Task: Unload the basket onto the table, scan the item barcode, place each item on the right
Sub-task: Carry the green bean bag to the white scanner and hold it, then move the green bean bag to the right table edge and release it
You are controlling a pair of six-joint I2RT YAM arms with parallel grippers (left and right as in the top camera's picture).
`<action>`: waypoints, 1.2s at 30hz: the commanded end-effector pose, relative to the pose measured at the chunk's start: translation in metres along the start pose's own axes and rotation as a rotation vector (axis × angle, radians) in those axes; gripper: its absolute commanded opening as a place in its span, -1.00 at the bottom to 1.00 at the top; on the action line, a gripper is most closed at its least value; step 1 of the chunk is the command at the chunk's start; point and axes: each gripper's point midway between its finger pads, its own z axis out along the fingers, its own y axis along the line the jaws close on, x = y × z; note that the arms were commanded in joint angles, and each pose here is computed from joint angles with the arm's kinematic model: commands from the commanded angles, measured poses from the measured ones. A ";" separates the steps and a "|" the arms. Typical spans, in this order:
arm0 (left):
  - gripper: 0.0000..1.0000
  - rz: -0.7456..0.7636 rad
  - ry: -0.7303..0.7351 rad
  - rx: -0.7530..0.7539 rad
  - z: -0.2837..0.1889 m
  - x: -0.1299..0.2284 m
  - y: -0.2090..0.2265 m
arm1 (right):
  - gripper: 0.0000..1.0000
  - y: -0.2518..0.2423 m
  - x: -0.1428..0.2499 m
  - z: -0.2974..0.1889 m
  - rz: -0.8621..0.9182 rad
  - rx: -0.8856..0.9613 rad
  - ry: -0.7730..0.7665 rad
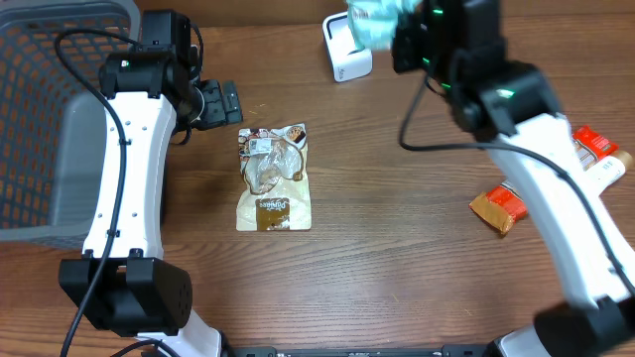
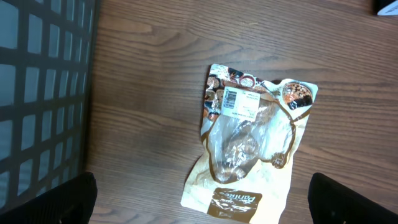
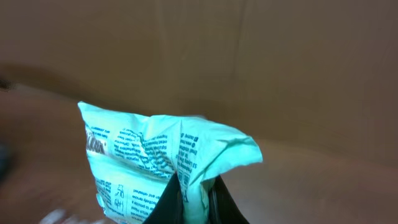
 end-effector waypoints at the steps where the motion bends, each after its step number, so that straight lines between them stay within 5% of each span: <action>1: 1.00 0.022 0.009 0.004 0.003 0.002 -0.001 | -0.93 -0.027 0.012 0.044 -0.273 0.213 0.005; 15: 0.99 0.022 0.009 0.004 0.003 0.002 -0.001 | -0.93 0.000 0.014 0.158 -0.897 0.382 -0.207; 27: 1.00 0.022 0.009 0.004 0.003 0.002 -0.001 | -0.93 0.012 0.071 0.210 -1.101 0.419 -0.172; 36: 1.00 0.022 0.009 0.004 0.003 0.002 -0.001 | -0.93 0.017 0.074 0.211 -1.150 0.416 -0.163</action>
